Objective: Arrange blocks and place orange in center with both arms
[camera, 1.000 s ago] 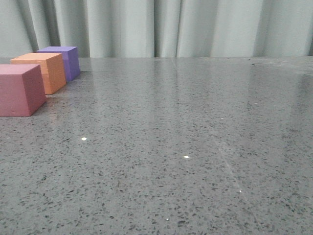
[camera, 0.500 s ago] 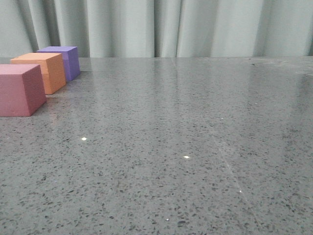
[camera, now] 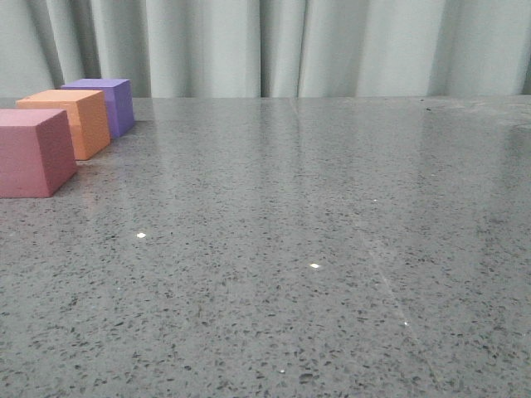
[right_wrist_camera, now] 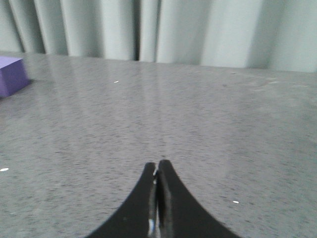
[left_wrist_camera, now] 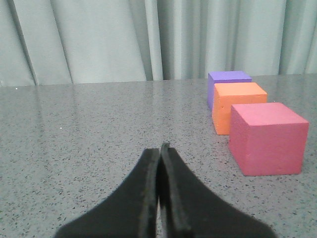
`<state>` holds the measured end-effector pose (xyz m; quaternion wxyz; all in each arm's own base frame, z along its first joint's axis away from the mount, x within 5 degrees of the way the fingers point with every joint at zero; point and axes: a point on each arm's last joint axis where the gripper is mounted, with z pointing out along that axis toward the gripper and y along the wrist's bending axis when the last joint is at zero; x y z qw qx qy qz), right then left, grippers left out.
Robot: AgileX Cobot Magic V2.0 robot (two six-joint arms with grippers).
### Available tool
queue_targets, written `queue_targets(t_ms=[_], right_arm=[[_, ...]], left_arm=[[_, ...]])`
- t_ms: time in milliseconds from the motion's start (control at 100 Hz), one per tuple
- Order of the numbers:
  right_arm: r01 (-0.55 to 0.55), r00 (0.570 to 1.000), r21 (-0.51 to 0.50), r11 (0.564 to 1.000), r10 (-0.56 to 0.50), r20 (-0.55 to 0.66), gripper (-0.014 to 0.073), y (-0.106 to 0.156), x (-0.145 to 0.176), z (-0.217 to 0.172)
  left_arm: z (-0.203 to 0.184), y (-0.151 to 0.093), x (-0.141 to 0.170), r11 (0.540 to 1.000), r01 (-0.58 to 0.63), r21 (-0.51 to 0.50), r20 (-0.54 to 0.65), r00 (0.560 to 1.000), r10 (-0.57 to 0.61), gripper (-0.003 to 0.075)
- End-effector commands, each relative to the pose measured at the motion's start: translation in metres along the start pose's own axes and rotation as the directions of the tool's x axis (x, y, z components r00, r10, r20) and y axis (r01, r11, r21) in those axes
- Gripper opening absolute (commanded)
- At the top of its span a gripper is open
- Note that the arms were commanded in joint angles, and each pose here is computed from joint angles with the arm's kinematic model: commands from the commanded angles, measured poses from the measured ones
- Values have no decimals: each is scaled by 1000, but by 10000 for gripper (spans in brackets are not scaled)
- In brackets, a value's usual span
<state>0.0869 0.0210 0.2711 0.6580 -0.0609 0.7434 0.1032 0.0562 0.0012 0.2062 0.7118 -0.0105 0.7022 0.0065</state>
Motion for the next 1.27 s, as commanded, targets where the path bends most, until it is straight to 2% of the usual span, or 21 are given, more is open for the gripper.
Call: queue_targets(t_ms=[0, 270, 540, 1260], right_arm=[[15, 990, 39, 999, -20, 137, -120, -4, -5, -6], [-16, 975, 147, 989, -17, 222, -120, -13, 34, -21], [-36, 959, 192, 981, -20, 284, -120, -16, 61, -31], [-37, 964, 200, 979, -18, 266, -120, -17, 62, -30]], left_arm=[[-2, 0, -3, 1000, 13, -3, 100, 995, -12, -19], [-2, 0, -3, 1000, 13, -3, 100, 995, -12, -19], [-2, 0, -3, 1000, 13, -3, 100, 995, -12, -19], [-2, 0, -3, 1000, 13, -3, 100, 995, -12, -19]])
